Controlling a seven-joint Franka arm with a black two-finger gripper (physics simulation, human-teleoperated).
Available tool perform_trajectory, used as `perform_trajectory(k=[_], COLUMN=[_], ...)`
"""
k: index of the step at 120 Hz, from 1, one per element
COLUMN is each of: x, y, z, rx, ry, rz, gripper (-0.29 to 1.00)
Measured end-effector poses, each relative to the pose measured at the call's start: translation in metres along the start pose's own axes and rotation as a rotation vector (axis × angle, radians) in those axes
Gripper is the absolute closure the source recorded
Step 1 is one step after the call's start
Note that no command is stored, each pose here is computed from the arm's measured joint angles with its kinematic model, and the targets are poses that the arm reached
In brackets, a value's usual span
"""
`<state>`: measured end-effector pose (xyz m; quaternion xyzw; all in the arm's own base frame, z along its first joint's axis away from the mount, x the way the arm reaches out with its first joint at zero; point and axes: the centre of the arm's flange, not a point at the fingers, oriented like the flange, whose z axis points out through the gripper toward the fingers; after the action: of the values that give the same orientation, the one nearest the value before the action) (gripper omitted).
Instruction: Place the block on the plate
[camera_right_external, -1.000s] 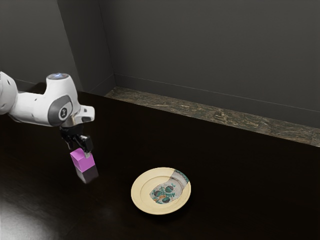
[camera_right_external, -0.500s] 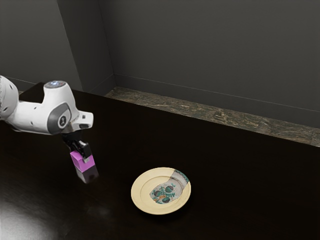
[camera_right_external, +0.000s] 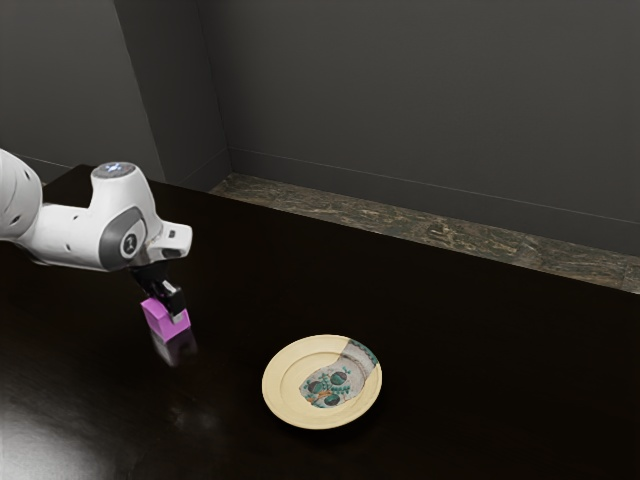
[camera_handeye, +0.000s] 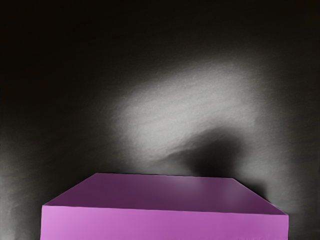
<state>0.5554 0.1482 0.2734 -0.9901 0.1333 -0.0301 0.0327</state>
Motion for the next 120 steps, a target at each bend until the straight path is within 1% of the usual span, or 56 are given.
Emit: perform_trajectory(k=[19, 30, 37, 47, 62, 74, 85, 96, 110, 120], x=[0.007, 0.028, 0.046, 0.066, 0.077, 0.075, 0.074, 0.073, 0.073, 0.072], y=[0.005, 0.025, 0.056, 0.120, 0.217, 0.264, 0.286, 0.301, 0.299, 0.298], z=[-0.015, -0.051, -0.076, -0.111, -0.129, -0.131, -0.130, -0.126, -0.104, -0.091], rx=[0.010, 0.028, 0.031, 0.021, -0.011, -0.032, -0.054, -0.092, -0.145, -0.166], ry=[0.017, 0.069, 0.102, 0.130, 0.118, 0.098, 0.087, 0.081, 0.061, 0.050], rz=[0.025, 0.074, 0.132, 0.238, 0.382, 0.436, 0.439, 0.411, 0.334, 0.292], gripper=[0.24, 0.26, 0.27, 0.28, 0.30, 0.31, 0.31, 0.31, 0.31, 0.31])
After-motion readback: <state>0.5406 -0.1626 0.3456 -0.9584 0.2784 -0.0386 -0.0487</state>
